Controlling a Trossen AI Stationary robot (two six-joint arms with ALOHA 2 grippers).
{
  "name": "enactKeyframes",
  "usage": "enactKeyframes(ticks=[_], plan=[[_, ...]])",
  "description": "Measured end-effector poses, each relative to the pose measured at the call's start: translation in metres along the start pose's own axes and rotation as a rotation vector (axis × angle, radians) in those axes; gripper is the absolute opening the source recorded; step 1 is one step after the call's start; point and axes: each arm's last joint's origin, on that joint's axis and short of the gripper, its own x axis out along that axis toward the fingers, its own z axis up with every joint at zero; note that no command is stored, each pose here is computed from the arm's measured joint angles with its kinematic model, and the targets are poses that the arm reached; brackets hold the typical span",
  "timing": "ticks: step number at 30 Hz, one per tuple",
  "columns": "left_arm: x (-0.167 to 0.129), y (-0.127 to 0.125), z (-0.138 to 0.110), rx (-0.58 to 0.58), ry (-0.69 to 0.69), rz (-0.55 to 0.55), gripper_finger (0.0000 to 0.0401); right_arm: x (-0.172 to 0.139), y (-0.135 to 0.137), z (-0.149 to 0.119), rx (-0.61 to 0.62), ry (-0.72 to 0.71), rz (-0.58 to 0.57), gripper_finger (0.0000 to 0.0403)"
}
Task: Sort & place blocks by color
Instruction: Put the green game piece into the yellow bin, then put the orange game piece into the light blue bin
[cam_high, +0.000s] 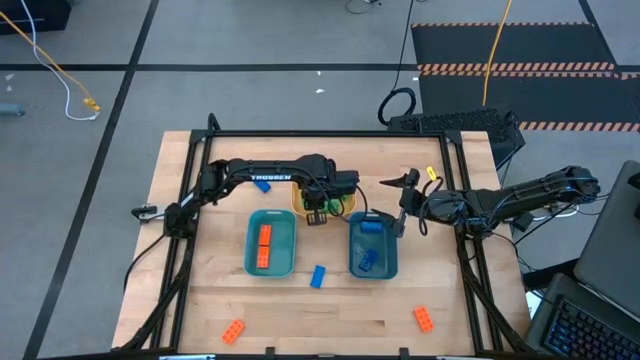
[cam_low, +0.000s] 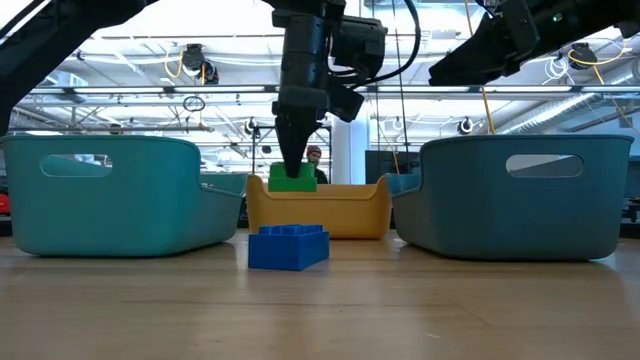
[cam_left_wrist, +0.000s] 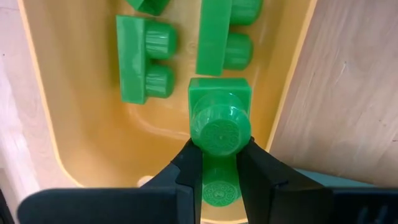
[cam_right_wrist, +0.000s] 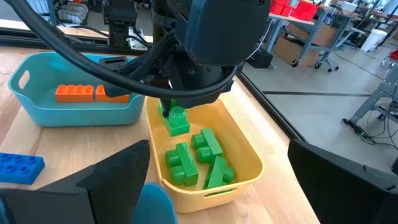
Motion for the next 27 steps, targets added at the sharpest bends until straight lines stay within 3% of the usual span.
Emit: enactKeyframes(ticks=[7, 12, 16, 19, 23, 27], plan=[[0.0, 0.0, -0.001, 0.003, 0.01, 0.007, 0.008, 0.0, 0.0, -0.001, -0.003, 0.007, 0.0, 0.0377], [-0.002, 0.004, -0.009, 0.02, 0.089, 0.095, 0.0177, 0.0, 0.0, -0.002, -0.01, 0.02, 0.001, 0.0377], [-0.001, 0.008, -0.008, 0.006, 0.079, 0.076, 0.025, 0.0, 0.0, -0.002, -0.012, 0.022, 0.001, 0.0377], [-0.001, 0.009, -0.006, 0.001, 0.061, 0.069, 0.0282, 0.0, 0.0, -0.002, -0.012, 0.022, 0.001, 0.0377], [-0.009, 0.011, -0.007, -0.045, 0.021, 0.099, 0.0292, 0.0, 0.0, -0.003, -0.014, 0.027, 0.001, 0.0377], [-0.046, 0.004, -0.014, -0.025, -0.146, 0.094, 0.0274, 0.0, 0.0, -0.003, 0.016, 0.029, 0.001, 0.0377]])
